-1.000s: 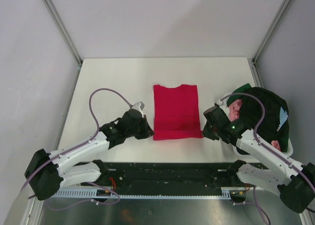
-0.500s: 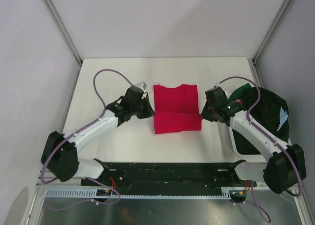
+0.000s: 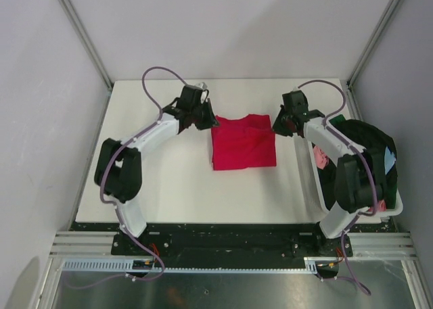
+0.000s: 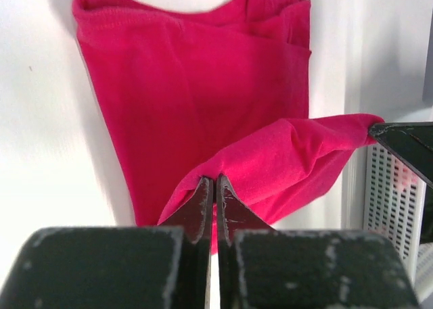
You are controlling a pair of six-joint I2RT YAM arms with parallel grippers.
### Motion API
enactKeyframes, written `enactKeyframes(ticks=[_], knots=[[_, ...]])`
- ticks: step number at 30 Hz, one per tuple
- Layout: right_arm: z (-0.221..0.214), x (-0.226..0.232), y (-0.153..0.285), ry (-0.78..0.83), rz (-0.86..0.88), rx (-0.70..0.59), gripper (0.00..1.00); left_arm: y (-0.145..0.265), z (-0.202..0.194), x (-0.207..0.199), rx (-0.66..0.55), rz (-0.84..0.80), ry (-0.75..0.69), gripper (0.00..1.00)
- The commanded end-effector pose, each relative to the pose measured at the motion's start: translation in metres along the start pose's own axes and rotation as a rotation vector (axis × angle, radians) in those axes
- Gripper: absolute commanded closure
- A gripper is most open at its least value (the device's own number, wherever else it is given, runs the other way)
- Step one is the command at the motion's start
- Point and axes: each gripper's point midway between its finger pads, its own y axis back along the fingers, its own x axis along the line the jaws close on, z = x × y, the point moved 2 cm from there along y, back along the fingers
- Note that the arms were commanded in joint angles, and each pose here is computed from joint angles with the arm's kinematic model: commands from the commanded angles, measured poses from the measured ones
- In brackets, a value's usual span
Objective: Fold and stack the t-shirts
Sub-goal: Fold the long partially folded tshirt into a neat square
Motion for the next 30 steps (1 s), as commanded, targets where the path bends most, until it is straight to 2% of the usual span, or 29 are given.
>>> enactKeyframes(ticks=[1,13,20,25,30], knots=[[0.042,0.016,-0.023,-0.003,0.087,-0.068,1.0,-0.013,0.04,-0.001,-0.044,-0.048,-0.021,1.0],[0.103,0.054,-0.093,-0.022,0.173,-0.085,1.0,-0.076,0.087,0.048,-0.038,-0.051,0.061,1.0],[0.107,0.064,-0.15,-0.04,0.181,-0.046,1.0,-0.102,0.11,0.073,-0.057,-0.06,0.108,1.0],[0.103,0.052,-0.17,-0.06,0.164,-0.031,1.0,-0.101,0.113,0.076,-0.068,-0.077,0.113,1.0],[0.11,0.054,-0.166,-0.075,0.176,-0.059,1.0,-0.086,0.115,0.068,-0.098,-0.095,0.115,1.0]])
